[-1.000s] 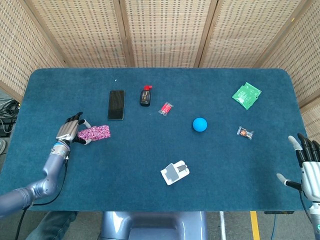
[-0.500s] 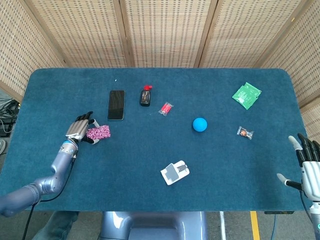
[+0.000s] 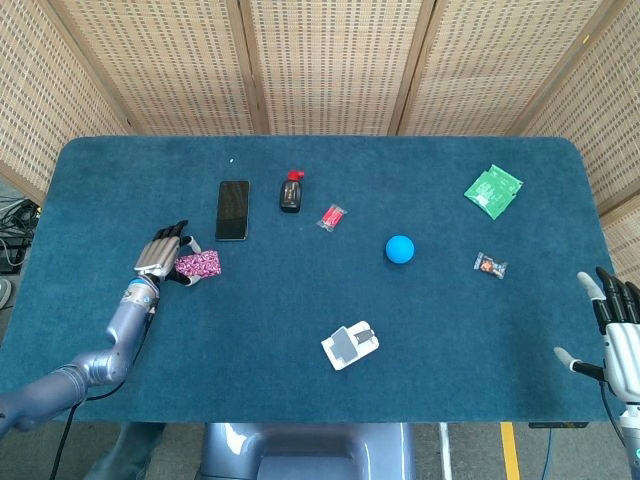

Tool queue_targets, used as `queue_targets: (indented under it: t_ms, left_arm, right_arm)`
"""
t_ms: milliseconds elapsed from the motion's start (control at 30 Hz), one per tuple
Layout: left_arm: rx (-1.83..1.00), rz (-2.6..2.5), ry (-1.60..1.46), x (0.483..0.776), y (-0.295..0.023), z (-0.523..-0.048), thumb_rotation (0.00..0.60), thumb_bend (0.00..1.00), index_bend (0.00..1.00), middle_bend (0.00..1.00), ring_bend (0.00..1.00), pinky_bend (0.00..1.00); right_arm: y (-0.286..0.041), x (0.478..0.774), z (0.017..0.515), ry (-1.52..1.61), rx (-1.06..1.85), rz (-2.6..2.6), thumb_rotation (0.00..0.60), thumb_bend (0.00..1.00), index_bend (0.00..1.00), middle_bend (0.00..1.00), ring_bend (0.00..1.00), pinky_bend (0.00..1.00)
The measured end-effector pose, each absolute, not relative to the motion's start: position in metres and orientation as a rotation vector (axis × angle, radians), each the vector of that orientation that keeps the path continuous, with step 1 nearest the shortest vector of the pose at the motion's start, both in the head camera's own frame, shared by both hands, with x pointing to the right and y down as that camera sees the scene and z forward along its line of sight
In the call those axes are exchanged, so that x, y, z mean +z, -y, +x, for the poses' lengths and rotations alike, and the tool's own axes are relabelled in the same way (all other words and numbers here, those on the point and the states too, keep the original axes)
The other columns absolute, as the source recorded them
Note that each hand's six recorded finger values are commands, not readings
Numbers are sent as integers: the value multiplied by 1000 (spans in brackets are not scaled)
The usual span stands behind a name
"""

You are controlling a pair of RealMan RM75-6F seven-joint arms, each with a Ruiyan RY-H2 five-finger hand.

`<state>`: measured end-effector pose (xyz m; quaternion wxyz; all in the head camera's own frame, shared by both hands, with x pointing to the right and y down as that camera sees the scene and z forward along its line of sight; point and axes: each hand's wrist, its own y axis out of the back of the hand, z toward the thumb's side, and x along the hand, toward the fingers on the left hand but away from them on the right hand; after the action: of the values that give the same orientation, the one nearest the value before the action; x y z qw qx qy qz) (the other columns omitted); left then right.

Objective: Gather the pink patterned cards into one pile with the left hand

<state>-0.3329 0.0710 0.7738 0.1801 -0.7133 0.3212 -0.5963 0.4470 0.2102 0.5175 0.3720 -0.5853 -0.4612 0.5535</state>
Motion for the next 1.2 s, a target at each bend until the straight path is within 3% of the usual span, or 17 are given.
queue_targets:
  t_ms: [500, 1100, 1200]
  left_arm:
    - [-1700, -2006, -901, 775, -71, -331, 600, 241, 355, 0, 0, 0]
    - [-1657, -2019, -918, 762, -69, -332, 600, 241, 329, 0, 0, 0]
    - [-1643, -2012, -924, 756, -68, -335, 600, 240, 167, 0, 0, 0]
  right_arm:
    - [-210, 517, 446, 1185, 1416, -1508, 600, 0, 0, 0, 0, 0]
    - [-211, 516, 446, 1188, 1411, -1511, 600, 0, 0, 0, 0, 0]
    - [-211, 516, 446, 1188, 1409, -1513, 600, 0, 0, 0, 0, 0]
